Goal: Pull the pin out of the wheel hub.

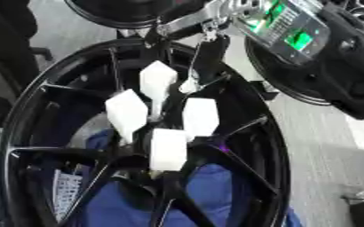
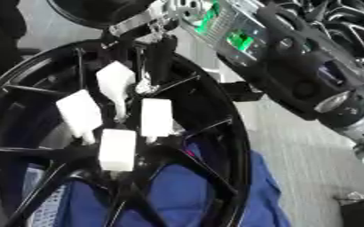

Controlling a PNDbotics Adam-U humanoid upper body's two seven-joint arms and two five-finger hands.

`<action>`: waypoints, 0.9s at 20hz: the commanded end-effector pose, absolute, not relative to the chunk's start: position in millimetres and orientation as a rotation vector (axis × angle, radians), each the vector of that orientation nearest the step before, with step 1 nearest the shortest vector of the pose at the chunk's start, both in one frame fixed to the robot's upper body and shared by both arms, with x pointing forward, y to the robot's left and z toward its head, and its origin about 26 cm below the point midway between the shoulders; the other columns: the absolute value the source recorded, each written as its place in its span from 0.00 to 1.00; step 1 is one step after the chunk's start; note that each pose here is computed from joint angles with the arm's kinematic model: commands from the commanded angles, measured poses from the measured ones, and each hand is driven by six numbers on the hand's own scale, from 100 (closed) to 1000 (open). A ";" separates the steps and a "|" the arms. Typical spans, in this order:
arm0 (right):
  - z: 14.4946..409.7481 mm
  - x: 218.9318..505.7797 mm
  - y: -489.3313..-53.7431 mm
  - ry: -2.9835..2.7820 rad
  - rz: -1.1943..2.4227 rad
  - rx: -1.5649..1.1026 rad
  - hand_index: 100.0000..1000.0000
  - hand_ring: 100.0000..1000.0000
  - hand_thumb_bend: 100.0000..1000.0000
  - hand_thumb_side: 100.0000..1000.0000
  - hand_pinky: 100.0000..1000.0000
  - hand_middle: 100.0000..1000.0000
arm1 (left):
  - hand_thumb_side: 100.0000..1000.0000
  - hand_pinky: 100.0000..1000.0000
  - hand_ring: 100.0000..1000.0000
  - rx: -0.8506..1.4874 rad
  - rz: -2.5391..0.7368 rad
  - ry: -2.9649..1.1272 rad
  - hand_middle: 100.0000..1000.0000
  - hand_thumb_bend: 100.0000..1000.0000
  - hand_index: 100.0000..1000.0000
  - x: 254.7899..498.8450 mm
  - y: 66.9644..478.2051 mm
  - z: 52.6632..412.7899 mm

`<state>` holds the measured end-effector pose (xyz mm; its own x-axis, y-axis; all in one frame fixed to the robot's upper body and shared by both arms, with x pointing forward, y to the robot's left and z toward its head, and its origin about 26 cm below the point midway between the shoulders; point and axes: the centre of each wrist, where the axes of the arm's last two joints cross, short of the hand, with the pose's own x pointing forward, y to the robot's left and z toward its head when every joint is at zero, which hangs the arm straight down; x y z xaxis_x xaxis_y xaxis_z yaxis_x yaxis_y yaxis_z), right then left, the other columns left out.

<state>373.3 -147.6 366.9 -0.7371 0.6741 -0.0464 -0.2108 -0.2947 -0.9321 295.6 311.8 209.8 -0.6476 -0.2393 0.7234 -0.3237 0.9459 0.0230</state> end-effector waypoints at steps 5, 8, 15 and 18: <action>378.8 367.9 -148.8 -1.429 2.052 -0.633 0.72 0.75 0.24 0.00 0.89 0.57 | 0.42 0.76 0.57 0.407 0.126 -2.326 0.57 0.03 0.79 292.7 312.9 215.6; 378.4 367.7 -147.6 -1.430 2.058 -0.616 0.74 0.76 0.28 0.00 0.89 0.59 | 0.43 0.76 0.57 0.408 0.126 -2.325 0.57 0.03 0.79 292.7 313.0 215.4; 379.5 367.2 -147.1 -1.471 2.041 -0.585 0.68 0.72 0.22 0.00 0.86 0.52 | 0.43 0.77 0.57 0.408 0.126 -2.321 0.57 0.03 0.79 292.6 313.1 215.2; 378.9 367.8 -147.6 -1.499 2.012 -0.574 0.62 0.71 0.16 0.00 0.85 0.45 | 0.43 0.77 0.57 0.410 0.125 -2.320 0.57 0.03 0.79 292.5 313.3 215.1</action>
